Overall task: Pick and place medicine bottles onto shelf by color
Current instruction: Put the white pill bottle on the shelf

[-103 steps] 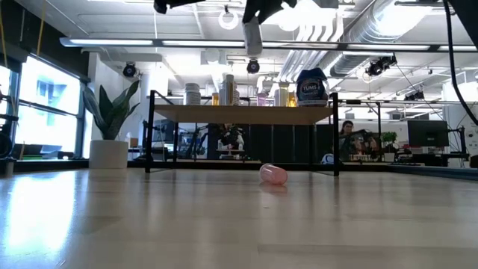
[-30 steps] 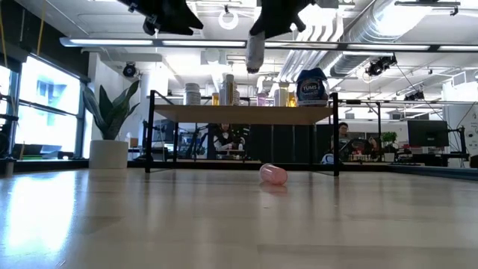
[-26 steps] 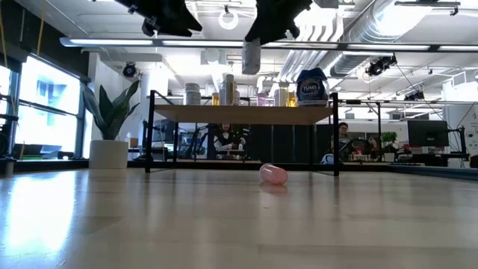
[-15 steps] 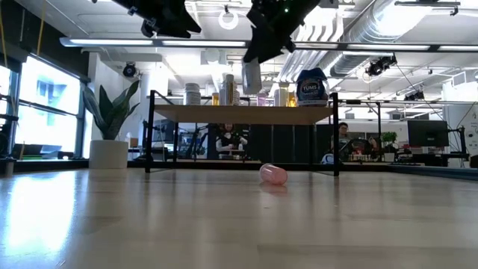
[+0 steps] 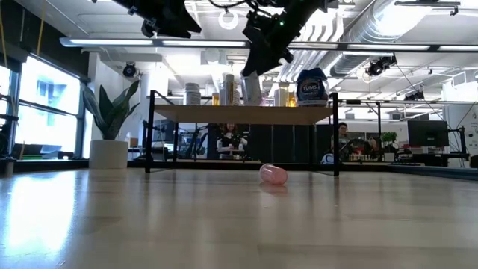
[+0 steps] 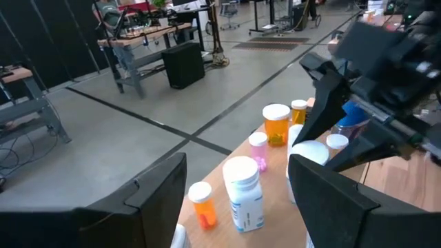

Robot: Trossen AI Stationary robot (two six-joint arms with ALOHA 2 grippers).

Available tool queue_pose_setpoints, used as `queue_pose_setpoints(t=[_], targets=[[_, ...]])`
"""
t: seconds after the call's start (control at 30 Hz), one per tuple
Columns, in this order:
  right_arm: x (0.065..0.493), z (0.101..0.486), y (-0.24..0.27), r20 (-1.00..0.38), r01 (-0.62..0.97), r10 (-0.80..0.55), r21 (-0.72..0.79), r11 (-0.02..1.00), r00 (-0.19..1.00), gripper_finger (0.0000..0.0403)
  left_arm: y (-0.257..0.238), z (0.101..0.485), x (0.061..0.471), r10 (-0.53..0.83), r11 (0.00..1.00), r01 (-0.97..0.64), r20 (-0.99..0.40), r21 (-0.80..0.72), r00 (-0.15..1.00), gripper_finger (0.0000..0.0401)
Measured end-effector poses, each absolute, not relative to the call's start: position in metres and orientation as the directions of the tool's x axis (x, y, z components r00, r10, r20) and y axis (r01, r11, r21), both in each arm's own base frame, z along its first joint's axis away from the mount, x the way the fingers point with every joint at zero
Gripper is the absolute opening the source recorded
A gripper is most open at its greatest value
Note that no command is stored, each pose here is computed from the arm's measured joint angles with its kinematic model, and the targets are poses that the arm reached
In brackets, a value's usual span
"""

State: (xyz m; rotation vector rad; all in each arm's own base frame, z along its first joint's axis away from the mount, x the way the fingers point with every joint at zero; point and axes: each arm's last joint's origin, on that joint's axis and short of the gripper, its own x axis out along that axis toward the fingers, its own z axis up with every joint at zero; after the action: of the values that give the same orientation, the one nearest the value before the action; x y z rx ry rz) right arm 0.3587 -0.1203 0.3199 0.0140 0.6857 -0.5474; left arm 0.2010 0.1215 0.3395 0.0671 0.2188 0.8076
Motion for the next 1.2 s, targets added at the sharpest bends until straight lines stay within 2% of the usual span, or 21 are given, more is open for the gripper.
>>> queue_pose_setpoints(t=[0.77,1.2], targets=[[0.3559,0.3136,-0.1215,-0.647,0.485,-0.478,-0.186,0.855,0.594,0.0168,0.1208,0.3396,0.2014,0.717,0.697,-0.703,-0.168,0.141,0.677,0.0243],[0.3543,0.3126,-0.1212,-0.659,0.483,-0.481,-0.199,0.853,0.578,0.0213,0.1208,0.3396,0.2014,0.717,0.697,-0.691,-0.168,0.191,0.676,0.0243]])
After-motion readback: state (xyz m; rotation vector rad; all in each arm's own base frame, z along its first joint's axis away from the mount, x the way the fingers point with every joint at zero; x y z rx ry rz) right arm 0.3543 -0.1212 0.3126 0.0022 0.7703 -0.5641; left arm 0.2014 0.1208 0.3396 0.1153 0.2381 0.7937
